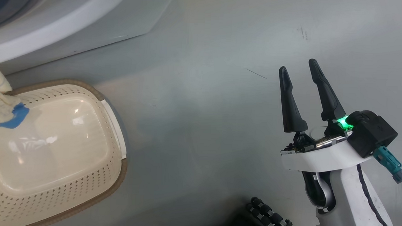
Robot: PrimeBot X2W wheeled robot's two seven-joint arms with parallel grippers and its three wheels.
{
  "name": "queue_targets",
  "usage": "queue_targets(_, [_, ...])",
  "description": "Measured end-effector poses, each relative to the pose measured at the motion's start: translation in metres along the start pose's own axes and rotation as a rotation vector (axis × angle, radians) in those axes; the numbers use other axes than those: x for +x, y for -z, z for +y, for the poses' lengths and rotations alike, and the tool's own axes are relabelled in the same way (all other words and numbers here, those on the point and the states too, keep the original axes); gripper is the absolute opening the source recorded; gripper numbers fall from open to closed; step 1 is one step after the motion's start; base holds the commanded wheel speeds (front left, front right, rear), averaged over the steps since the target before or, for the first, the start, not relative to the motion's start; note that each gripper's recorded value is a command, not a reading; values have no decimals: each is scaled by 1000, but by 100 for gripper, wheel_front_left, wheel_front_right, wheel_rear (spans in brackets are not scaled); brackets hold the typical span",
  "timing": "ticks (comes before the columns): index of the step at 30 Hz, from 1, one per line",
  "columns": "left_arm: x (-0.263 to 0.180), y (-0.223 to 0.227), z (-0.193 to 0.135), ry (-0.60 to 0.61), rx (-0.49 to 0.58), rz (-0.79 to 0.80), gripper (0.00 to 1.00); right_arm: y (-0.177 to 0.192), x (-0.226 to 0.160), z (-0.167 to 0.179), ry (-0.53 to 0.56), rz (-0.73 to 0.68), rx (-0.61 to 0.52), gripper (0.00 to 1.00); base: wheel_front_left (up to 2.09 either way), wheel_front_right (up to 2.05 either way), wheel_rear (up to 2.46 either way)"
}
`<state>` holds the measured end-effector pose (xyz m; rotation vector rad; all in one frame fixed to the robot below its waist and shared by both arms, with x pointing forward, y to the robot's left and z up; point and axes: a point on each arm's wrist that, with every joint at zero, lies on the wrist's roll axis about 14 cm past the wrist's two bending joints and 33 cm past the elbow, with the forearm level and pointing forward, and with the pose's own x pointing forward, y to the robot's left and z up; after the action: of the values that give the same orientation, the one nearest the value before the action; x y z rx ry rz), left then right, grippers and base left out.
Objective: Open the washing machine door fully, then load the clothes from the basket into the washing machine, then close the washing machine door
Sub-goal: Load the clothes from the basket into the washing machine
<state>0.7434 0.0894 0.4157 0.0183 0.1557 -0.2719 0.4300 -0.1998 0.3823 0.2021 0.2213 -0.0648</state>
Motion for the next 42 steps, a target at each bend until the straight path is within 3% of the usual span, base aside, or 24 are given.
queue_targets(6, [14, -70, 12, -39, 36, -290, 0, 7, 3, -8, 27, 19, -6, 100, 0, 0, 0])
queue_targets(10, [17, -76, 6, -29, 68, -367, 0, 10, 8, -11, 33, 22, -15, 100, 0, 0, 0])
queue_targets(18, [24, 24, 6, -25, 30, -78, 0, 10, 19, -5, 10, 14, -11, 100, 0, 0, 0])
queue_targets(25, [21, 57, 0, -23, -58, 50, 0, 14, 21, -3, 5, 21, -5, 100, 0, 0, 0])
queue_targets(26, [20, 59, -1, -23, -64, 64, 17, 14, 21, -4, 9, 21, -6, 100, 0, 0, 0])
queue_targets(27, [19, 60, -3, -21, -72, 69, 51, 14, 21, -3, 8, 21, -4, 100, 0, 0, 0])
queue_targets(28, [19, 60, -4, -19, -79, 71, 100, 14, 21, -2, 5, 21, -3, 100, 0, 0, 0])
queue_targets(42, [-8, 42, -5, -16, -48, -7, 100, -1, 25, 3, -13, -24, -12, 100, 0, 0, 0])
